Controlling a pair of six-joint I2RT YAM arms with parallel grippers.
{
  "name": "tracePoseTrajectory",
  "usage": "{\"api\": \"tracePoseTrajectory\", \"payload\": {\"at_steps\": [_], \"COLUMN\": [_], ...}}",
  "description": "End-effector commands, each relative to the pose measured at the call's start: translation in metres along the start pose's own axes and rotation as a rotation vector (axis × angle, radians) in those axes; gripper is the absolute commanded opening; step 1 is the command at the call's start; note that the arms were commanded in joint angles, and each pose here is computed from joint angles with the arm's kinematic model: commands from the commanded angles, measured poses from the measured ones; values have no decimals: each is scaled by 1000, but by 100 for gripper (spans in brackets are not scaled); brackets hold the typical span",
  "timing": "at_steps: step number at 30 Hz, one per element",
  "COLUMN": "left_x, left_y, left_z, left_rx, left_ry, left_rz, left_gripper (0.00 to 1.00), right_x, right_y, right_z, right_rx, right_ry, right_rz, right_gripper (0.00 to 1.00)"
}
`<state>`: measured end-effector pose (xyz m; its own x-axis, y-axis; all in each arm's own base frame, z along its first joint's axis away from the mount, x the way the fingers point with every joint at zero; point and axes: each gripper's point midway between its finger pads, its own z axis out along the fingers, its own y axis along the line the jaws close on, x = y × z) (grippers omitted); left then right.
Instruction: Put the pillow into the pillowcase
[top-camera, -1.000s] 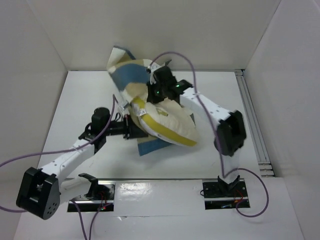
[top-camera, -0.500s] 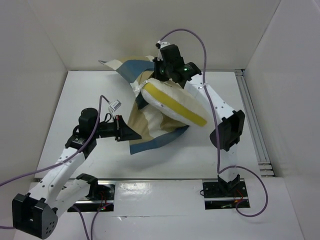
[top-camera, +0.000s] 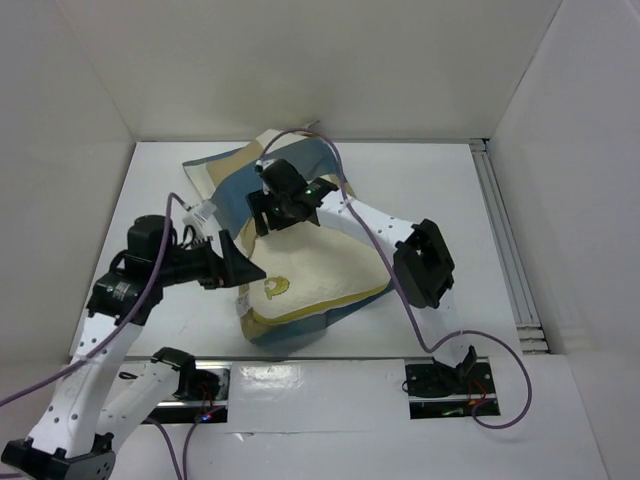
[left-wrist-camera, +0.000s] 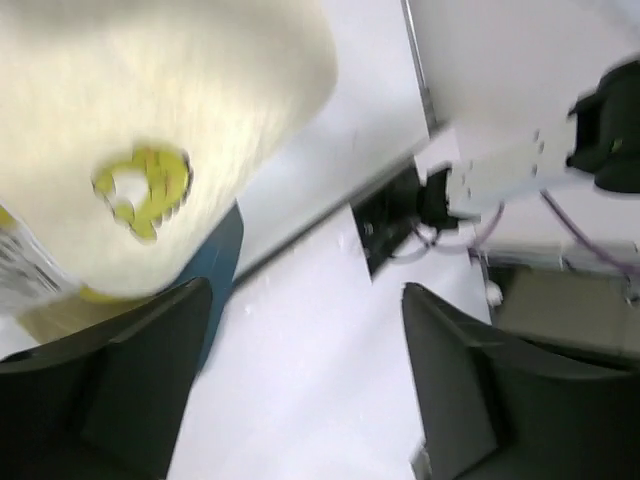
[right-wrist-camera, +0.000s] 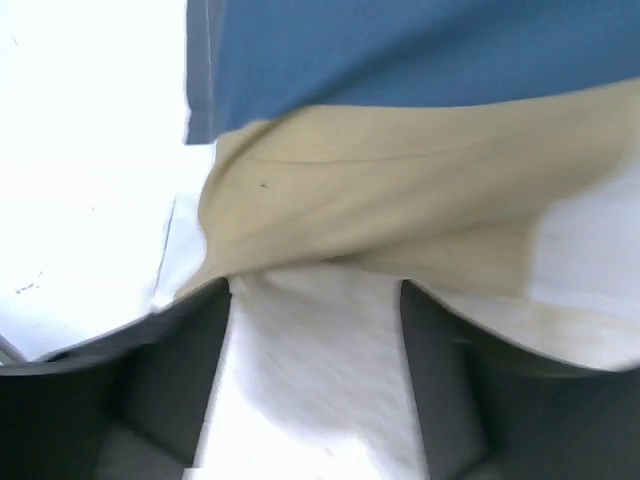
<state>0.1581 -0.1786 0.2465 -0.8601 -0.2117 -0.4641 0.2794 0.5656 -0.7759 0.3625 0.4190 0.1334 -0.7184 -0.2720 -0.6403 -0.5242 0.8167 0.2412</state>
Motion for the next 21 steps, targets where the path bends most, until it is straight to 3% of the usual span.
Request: {"api": "tracePoseTrajectory", "payload": {"at_steps": [1,2,4,7,9,10,13,14,17,21], "left_x": [-23,-31,-36,-44,-48,-50,-53,-54,-56,-55], "left_y": [8,10,21,27,33,35,53,56,67,73], "left_z": [-24,-28,-25,-18,-6,-1,16,21,40,64], "left_rx": [-191,-230,-281,-303,-302,-306,-365,-383,-457,-515], "left_ry": [-91,-119,-110,-102,-68,-62,-21,-10,40,106], "left_rz": [101,115,106,95,75,59,19,18,38,80], "left_gripper": [92,94,92,81,77,75,72,71,71,74], "right_x": [-71,-69,-61,-25,-5,28,79,83,117,122], "right_y": [-19,-27,-56,-125,-159,-190,-216,-212,-168,-87], "right_z": [-72,-82,-111,-136,-144,-137,-123,-117,-87,-65], "right_rx": [58,79,114,225,243,279,284,251,88,-91], "right_ry": [-236,-245,-280,-269,-255,-186,-99,-97,4,63], "right_rz": [30,38,87,205,277,335,422,422,454,379], "right_gripper": [79,85,85,67,51,41,25,12,6,3]}}
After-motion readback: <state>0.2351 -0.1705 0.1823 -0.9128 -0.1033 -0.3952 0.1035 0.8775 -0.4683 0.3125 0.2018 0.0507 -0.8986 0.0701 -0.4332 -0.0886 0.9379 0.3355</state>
